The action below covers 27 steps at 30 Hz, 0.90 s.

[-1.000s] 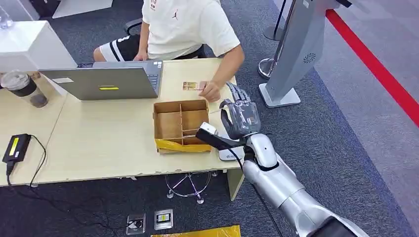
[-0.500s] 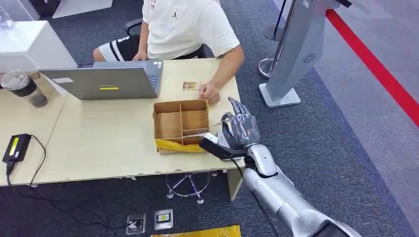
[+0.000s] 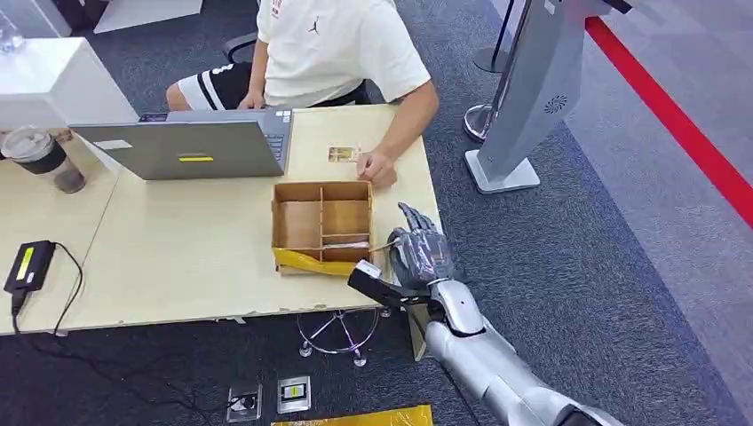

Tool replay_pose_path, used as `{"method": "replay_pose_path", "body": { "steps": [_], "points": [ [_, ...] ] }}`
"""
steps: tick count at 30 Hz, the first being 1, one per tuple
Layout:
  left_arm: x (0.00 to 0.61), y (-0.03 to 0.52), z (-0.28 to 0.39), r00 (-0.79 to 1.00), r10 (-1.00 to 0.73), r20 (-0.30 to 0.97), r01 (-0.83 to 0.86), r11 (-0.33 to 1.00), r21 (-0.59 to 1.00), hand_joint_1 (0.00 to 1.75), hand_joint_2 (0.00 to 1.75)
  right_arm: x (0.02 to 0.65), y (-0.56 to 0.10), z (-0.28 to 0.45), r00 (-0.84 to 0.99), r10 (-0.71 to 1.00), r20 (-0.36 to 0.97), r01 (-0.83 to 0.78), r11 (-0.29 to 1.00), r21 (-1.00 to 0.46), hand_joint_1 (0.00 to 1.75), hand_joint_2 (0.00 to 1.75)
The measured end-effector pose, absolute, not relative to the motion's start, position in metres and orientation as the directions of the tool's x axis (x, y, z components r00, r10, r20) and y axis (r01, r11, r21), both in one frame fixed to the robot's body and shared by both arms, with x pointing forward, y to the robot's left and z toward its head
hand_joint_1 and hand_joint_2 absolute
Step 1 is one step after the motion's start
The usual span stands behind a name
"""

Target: Pass the card to the sensor for recognition and then transmit it.

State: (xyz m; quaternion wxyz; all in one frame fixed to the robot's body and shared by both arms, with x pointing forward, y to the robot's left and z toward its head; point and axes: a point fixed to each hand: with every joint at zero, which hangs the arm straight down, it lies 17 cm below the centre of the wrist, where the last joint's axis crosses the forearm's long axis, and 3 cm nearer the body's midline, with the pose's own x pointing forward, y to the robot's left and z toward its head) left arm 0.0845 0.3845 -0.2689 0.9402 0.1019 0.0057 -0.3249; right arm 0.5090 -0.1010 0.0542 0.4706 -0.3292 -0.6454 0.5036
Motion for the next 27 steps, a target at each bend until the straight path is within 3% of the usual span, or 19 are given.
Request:
{"method": "replay_pose_path", "body": {
  "steps": [27],
  "points": [
    [0.076, 0.389, -0.269, 0.807, -0.579, -0.115, 0.590, 0.783, 0.199, 0.00, 1.75, 0.513, -0.143, 0.038, -0.167, 0.911, 0.377, -0.030, 0.377, -0.926, 1.75, 1.75]
  ]
}}
